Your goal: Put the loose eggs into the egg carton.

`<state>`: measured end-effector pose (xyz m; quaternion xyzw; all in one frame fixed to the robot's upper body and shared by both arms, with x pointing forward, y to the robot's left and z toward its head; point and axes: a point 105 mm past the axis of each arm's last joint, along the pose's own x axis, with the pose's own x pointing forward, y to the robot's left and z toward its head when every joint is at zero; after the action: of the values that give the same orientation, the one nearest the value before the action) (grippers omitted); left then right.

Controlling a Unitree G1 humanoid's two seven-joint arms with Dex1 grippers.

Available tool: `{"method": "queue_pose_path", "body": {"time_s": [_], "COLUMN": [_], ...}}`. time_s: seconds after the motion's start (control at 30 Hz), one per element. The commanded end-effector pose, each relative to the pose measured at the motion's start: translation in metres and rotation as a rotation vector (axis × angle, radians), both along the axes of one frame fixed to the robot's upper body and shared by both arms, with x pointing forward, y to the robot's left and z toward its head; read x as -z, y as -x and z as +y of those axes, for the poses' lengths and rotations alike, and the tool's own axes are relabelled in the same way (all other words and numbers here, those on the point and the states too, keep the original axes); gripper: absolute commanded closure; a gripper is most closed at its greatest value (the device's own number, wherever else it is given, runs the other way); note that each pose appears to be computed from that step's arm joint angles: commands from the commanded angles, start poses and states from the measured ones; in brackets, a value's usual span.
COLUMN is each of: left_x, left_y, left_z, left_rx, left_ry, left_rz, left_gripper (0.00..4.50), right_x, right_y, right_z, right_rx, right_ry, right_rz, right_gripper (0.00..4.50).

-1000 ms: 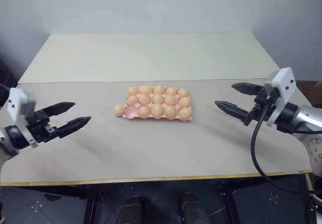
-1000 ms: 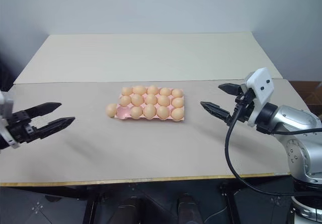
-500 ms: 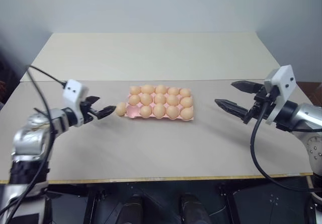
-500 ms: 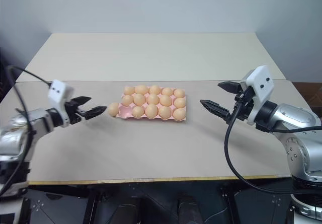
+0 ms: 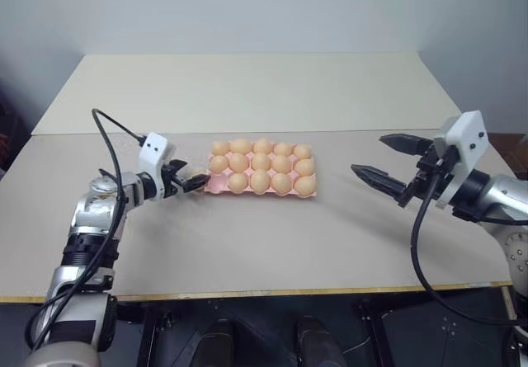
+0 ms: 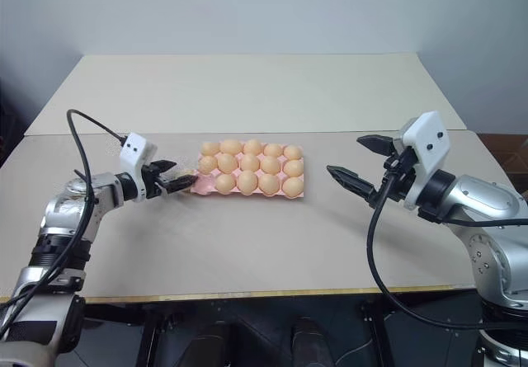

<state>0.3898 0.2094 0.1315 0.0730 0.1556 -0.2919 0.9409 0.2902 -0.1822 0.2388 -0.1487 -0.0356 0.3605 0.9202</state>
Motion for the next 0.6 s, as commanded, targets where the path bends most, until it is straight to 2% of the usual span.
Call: {"method": "queue_pose_path", "body": {"time_s": [0.03,0.3,0.6], "left_x": [-0.006,-0.002,-0.016], "left_y": [-0.004,-0.005,0.002], "left_z": [0.005,0.009,0.0], "left_rx": [-0.013,-0.054,0.023], "left_ry": [-0.031,-0.036,0.037], "left_rz": [-0.023,-0.005,-0.062], "left_gripper": [0.02,0.02,0.02], "right_x": [-0.015,-0.016,-0.013], "right_y": [0.005,0.004,0.006], "right_z": [-0.002,0.0,0.002], "right_rx": [0.008,-0.001,-0.012], "right_ry": [-0.01,-0.017,-0.007], "right_rz": [-0.066,-0.068,-0.061], "right_gripper": [0.0,0.0,0.0]}}
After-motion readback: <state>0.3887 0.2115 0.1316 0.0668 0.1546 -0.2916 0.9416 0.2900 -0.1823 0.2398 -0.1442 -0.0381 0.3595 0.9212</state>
